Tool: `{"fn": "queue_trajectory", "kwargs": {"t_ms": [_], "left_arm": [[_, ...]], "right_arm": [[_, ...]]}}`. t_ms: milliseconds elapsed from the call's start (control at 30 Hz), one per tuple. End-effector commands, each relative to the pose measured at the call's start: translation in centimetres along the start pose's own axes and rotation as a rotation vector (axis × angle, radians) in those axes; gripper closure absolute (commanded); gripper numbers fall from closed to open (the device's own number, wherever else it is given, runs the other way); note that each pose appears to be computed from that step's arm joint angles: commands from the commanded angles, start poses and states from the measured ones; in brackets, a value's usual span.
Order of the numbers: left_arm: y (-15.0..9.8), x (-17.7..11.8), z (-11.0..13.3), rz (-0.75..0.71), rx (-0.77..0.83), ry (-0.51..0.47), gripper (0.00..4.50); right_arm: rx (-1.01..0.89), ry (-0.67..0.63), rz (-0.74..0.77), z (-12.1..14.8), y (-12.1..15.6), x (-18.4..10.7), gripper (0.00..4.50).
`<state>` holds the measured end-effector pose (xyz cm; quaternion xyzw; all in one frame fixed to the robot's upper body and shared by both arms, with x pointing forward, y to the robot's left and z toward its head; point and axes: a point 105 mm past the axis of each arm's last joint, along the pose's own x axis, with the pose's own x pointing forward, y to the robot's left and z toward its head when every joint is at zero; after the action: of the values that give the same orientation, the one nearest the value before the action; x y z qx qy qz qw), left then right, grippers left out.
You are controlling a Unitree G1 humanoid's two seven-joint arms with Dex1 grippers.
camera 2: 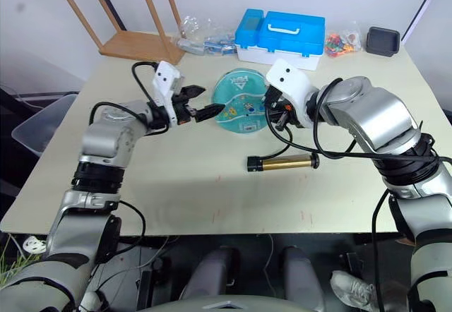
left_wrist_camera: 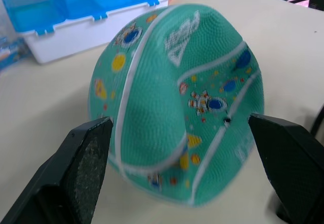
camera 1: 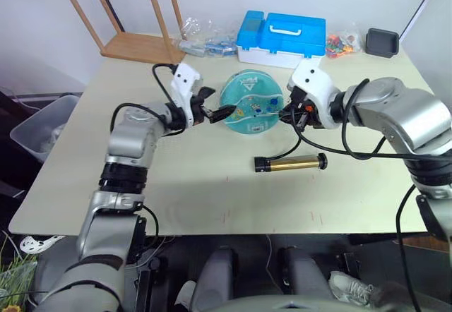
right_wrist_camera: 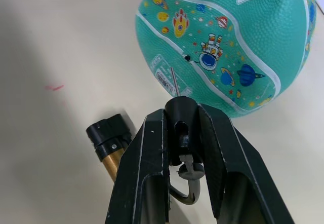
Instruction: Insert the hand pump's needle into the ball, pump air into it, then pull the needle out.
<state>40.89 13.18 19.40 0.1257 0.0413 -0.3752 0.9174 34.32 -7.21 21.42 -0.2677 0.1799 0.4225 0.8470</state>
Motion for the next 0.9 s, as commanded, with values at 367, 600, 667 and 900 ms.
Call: {"fn": "queue_trajectory", "kwargs": {"t_ms": [367, 600, 667, 900], "left_arm": [[2.1, 2.9, 0.0, 0.165, 0.074, 0.017, 0.5], [2.0, 2.8, 0.0, 0.176, 0.028, 0.01, 3.22], [1.6, 2.9, 0.1, 0.177, 0.022, 0.005, 3.82], [0.5, 2.7, -0.6, 0.177, 0.008, 0.007, 4.5]], "right_arm": [[0.004, -0.032, -0.032, 0.8, 0.4, 1.0, 4.18], [-0.076, 0.011, -0.067, 1.0, 0.1, 2.8, 4.18], [-0.112, 0.021, -0.063, 1.3, 0.2, 3.3, 4.18], [-0.203, 0.065, -0.075, 1.4, -0.5, 4.7, 4.18]]}}
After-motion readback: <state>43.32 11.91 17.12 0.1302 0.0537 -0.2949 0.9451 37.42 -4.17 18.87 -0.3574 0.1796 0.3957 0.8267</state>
